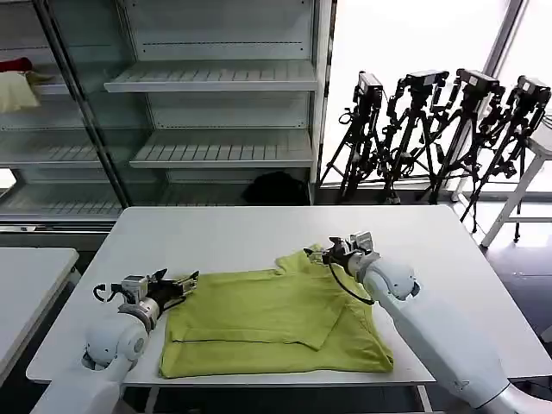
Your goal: Fold and organize the clothes.
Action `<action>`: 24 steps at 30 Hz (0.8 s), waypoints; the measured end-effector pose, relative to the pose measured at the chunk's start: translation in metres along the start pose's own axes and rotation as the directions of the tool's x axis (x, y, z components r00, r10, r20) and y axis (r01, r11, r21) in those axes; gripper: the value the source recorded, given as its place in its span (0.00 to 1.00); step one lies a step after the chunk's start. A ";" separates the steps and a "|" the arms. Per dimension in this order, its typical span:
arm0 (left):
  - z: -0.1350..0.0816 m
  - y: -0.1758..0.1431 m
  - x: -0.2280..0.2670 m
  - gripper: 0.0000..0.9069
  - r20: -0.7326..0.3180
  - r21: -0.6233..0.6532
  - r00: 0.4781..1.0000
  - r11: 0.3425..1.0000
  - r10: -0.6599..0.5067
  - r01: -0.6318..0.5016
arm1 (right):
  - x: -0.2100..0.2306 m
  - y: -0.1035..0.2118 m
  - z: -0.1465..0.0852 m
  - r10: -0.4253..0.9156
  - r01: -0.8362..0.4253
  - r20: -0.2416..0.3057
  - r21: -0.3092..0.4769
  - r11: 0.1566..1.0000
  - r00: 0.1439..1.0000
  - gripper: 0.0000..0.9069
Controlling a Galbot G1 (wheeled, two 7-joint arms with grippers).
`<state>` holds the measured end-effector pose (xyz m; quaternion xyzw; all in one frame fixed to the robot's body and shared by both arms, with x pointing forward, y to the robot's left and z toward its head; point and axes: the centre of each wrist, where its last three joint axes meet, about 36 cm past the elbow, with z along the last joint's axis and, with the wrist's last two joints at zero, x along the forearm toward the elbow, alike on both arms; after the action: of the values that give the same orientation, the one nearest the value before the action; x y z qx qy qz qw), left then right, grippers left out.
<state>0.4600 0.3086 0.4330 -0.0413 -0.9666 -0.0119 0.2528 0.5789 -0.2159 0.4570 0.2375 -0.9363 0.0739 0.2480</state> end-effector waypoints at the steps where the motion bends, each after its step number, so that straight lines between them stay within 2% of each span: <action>1: 0.001 0.000 0.000 1.00 -0.001 0.002 1.000 1.000 0.001 -0.001 | -0.001 0.000 0.001 0.000 0.000 -0.004 0.001 1.000 1.000 1.00; 7: 0.003 0.002 0.001 1.00 -0.006 0.017 1.000 1.000 0.001 -0.001 | -0.009 0.004 0.005 -0.006 0.006 -0.020 0.009 1.000 1.000 1.00; 9: 0.004 0.004 0.002 0.97 -0.007 0.019 1.000 1.000 -0.002 0.002 | -0.011 0.005 0.005 -0.006 0.007 -0.022 0.010 1.000 1.000 1.00; 13: 0.005 0.005 0.003 0.80 -0.010 0.022 1.000 1.000 -0.003 0.003 | -0.015 0.007 0.005 -0.010 0.011 -0.025 0.017 1.000 1.000 1.00; 14: 0.006 0.005 0.003 0.64 -0.011 0.023 1.000 1.000 -0.003 0.004 | -0.016 0.007 0.004 -0.011 0.012 -0.025 0.019 1.000 1.000 1.00; 15: 0.007 0.005 0.004 0.56 -0.012 0.024 1.000 1.000 -0.003 0.003 | -0.017 0.008 0.004 -0.012 0.013 -0.026 0.020 1.000 1.000 0.99; 16: 0.007 0.005 0.004 0.51 -0.013 0.025 1.000 1.000 -0.001 0.002 | -0.018 0.008 0.004 -0.013 0.014 -0.027 0.023 1.000 1.000 0.98; 17: 0.007 0.004 0.004 0.44 -0.013 0.025 1.000 1.000 -0.001 0.001 | -0.019 0.009 0.004 -0.014 0.015 -0.028 0.024 1.000 1.000 0.91; 19: 0.009 0.004 0.004 0.37 -0.014 0.025 1.000 1.000 0.002 -0.002 | -0.021 0.010 0.005 -0.015 0.015 -0.030 0.025 1.000 0.999 0.84; 20: 0.009 0.003 0.004 0.27 -0.015 0.025 1.000 1.000 0.002 -0.002 | -0.022 0.010 0.005 -0.014 0.015 -0.030 0.024 1.000 0.999 0.72; 21: 0.010 0.003 0.004 0.06 -0.016 0.025 1.000 1.000 0.004 -0.004 | -0.023 0.010 0.006 -0.014 0.015 -0.031 0.024 1.000 0.999 0.58; 22: 0.011 0.003 0.004 0.02 -0.018 0.024 1.000 1.000 0.007 -0.006 | -0.024 0.010 0.006 -0.015 0.015 -0.032 0.024 1.000 0.999 0.47; 23: 0.011 0.002 0.005 0.02 -0.019 0.023 1.000 1.000 0.009 -0.008 | -0.024 0.010 0.007 -0.015 0.016 -0.033 0.026 1.000 0.999 0.21; 24: 0.012 0.002 0.005 0.02 -0.019 0.022 1.000 1.000 0.010 -0.010 | -0.024 0.010 0.008 -0.016 0.016 -0.034 0.027 1.000 0.999 0.10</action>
<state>0.4501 0.3114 0.4252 -0.0433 -0.9639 -0.0005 0.2627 0.5889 -0.1991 0.4381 0.2471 -0.9289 0.0885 0.2612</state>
